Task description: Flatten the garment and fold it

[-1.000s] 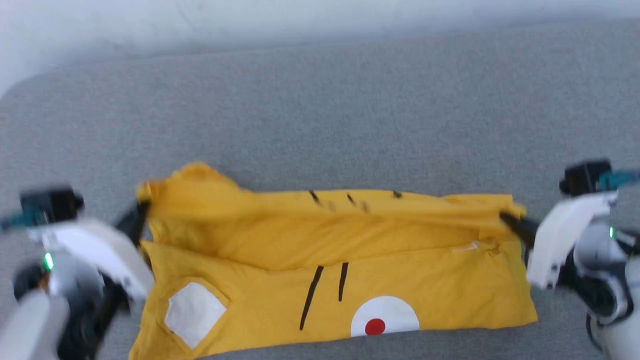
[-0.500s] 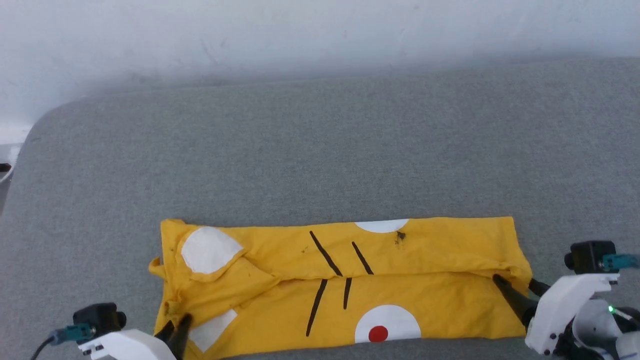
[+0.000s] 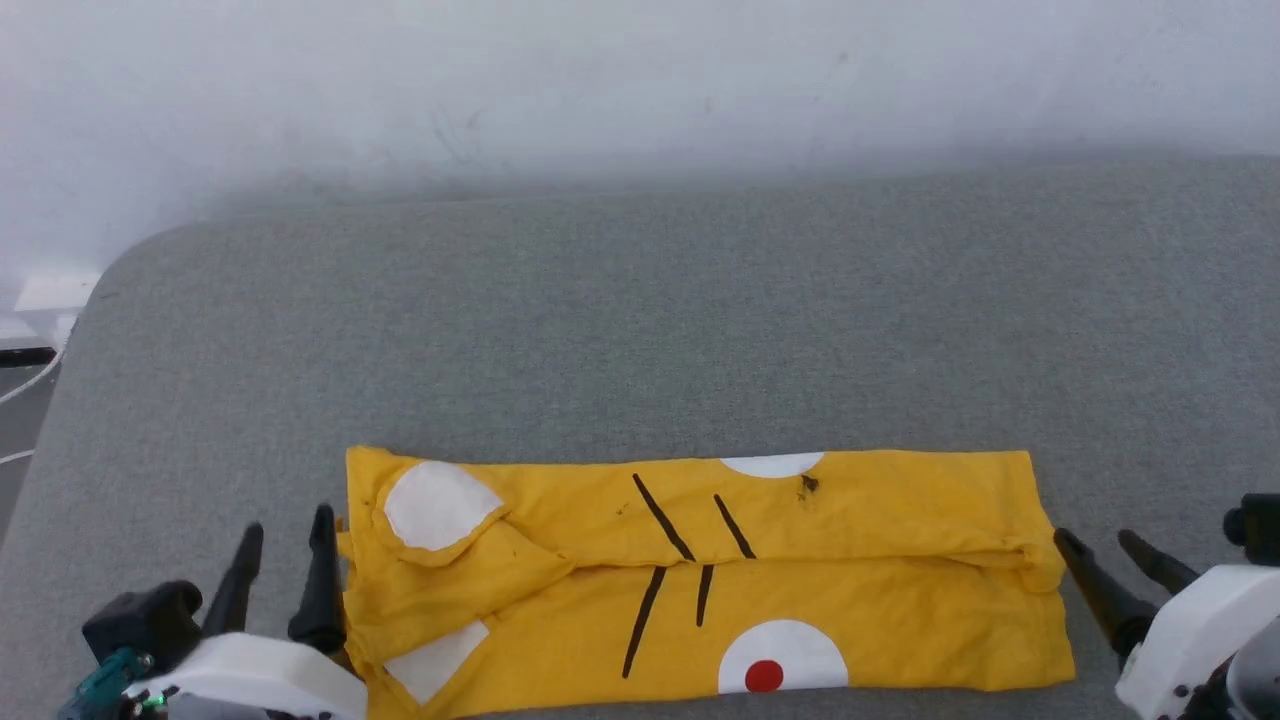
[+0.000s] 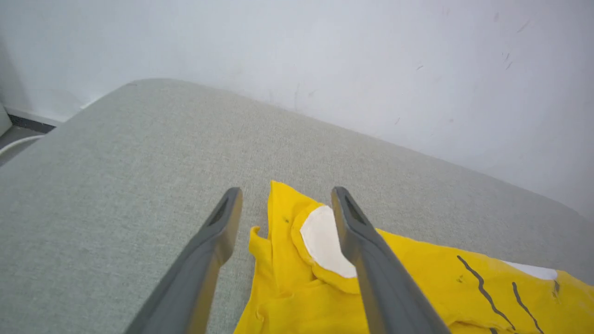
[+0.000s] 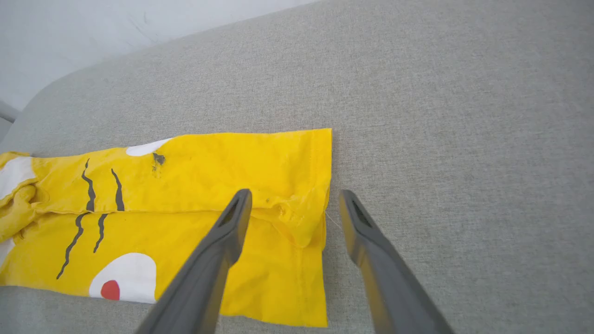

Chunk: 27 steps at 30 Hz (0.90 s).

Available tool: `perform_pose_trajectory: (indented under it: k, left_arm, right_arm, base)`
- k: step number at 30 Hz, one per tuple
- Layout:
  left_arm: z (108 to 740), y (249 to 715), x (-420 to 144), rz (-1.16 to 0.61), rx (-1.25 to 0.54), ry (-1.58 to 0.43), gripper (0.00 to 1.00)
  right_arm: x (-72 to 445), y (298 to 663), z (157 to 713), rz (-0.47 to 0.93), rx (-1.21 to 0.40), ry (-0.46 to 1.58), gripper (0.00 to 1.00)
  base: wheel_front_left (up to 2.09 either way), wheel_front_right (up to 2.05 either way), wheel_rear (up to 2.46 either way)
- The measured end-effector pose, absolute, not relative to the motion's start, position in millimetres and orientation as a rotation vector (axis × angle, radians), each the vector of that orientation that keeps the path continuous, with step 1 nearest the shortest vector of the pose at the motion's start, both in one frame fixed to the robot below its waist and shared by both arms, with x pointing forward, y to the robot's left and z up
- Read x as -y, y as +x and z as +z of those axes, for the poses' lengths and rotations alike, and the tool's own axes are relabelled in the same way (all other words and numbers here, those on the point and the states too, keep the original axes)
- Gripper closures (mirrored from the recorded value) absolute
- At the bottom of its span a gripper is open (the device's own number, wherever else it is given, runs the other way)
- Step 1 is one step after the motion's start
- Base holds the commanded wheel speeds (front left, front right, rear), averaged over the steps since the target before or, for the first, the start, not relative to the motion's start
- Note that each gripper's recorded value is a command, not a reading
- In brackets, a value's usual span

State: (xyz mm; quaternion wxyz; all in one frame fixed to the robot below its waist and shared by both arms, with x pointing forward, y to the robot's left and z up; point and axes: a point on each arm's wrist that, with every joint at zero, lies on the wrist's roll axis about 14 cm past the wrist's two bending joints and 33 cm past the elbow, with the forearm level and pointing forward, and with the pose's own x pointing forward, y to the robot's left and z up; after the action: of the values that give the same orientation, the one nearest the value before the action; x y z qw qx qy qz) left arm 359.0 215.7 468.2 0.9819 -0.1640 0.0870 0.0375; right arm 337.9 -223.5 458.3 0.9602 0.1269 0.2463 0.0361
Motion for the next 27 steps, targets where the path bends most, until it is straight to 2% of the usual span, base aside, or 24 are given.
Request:
perform_pose_trajectory:
  k: [7,12,22,23,24,25,26,27]
  left_arm:
    - [514.4,374.2,-221.2,0.063,0.039,-0.181,0.0]
    - [538.5,372.9,-212.5,0.023,0.13,-0.086,0.0]
    - [531.7,367.5,-200.2,-0.002,0.121,-0.038,0.0]
    - [530.7,367.3,-200.0,0.0,0.119,-0.04,0.0]
    - [529.6,367.2,-199.9,0.001,0.116,-0.043,0.0]
    - [528.7,367.1,-199.1,-0.001,0.113,-0.047,0.0]
    - [527.8,367.0,-198.7,-0.001,0.111,-0.049,0.0]
    - [527.8,367.0,-199.0,0.001,0.111,-0.051,0.0]
  right_arm:
    - [242.9,350.9,440.8,0.04,-0.655,0.258,0.0]
    - [233.1,357.5,415.6,0.066,-0.792,0.278,0.0]
    - [203.1,354.9,366.4,0.121,-1.04,0.341,0.0]
    - [201.8,353.6,363.6,0.125,-1.065,0.344,0.08]
    - [200.7,354.1,362.7,0.13,-1.08,0.344,0.58]
    - [199.9,354.0,362.0,0.133,-1.092,0.346,0.89]
    - [198.9,353.2,361.1,0.135,-1.104,0.354,1.0]
    - [198.1,352.0,360.4,0.139,-1.118,0.355,1.0]
  base:
    - [0.0,0.0,0.0]
    - [0.0,0.0,0.0]
    - [0.0,0.0,0.0]
    - [0.0,0.0,0.0]
    - [0.0,0.0,0.0]
    - [0.0,0.0,0.0]
    - [0.0,0.0,0.0]
    - [0.0,0.0,0.0]
